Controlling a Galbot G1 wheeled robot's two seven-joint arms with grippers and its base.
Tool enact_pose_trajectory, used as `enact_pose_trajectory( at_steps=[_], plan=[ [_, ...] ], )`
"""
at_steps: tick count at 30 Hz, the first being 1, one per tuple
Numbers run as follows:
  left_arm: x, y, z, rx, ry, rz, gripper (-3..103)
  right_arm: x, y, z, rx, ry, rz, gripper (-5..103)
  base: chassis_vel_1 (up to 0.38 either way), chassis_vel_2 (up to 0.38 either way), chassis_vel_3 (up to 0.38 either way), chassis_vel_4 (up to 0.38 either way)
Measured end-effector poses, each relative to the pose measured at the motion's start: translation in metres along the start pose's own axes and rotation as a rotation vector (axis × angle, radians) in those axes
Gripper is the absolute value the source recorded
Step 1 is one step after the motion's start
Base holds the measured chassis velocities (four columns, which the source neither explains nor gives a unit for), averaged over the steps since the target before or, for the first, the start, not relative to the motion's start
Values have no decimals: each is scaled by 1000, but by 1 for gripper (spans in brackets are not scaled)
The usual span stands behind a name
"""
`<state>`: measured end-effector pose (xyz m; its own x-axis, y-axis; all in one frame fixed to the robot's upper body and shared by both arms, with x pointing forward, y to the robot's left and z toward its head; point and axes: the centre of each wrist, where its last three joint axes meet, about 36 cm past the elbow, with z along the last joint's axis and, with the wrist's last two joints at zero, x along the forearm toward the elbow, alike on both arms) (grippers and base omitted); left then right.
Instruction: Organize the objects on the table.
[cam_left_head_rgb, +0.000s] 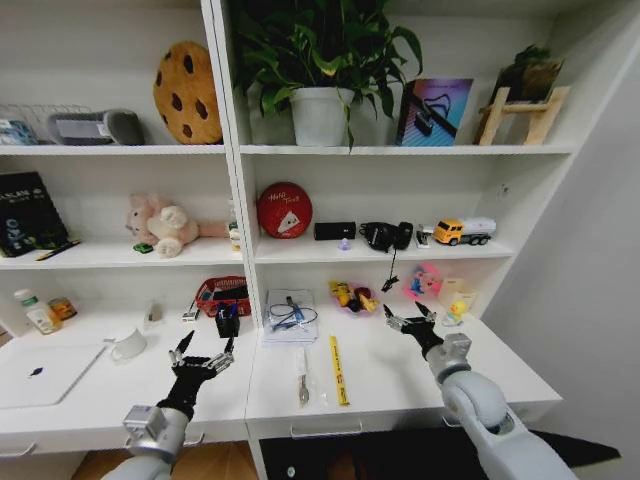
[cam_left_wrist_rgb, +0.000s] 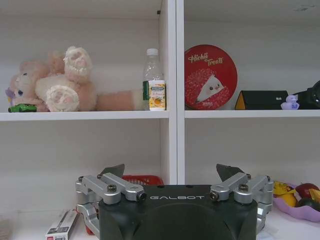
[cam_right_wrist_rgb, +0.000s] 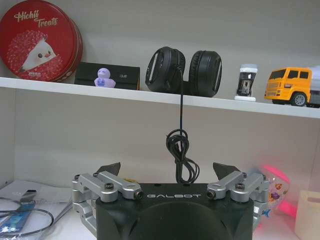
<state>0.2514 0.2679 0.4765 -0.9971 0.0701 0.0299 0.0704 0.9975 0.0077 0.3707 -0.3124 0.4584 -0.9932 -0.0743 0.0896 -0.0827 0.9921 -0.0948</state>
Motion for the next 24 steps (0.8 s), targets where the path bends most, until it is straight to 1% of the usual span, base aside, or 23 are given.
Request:
enact_pose_trajectory(
  at_steps=[1, 3, 4, 6, 7, 11, 14, 24],
  plan=[
    [0, 0, 0, 0, 0, 0, 100, 0, 0, 0, 0, 0, 0, 100, 0, 0, 0, 0],
    [0, 0, 0, 0, 0, 0, 100, 2, 12, -3, 16, -6, 3, 100, 0, 0, 0, 0],
    [0, 0, 0, 0, 0, 0, 100, 2, 12, -3, 16, -6, 3, 100, 0, 0, 0, 0],
    [0, 0, 0, 0, 0, 0, 100, 2, 22, -5, 30, -11, -11, 100, 27, 18, -13, -12],
    [0, 0, 0, 0, 0, 0, 100, 2, 22, -5, 30, -11, -11, 100, 53, 36, -25, -24],
    [0, 0, 0, 0, 0, 0, 100, 3, 37, -3, 28, -8, -38, 100, 86, 85, -87, -89],
    [0, 0, 0, 0, 0, 0, 100, 4, 42, -3, 22, -6, -49, 100, 149, 146, -148, -142],
    [0, 0, 0, 0, 0, 0, 100, 4, 41, -3, 23, -5, -46, 100, 221, 228, -226, -218]
  ],
)
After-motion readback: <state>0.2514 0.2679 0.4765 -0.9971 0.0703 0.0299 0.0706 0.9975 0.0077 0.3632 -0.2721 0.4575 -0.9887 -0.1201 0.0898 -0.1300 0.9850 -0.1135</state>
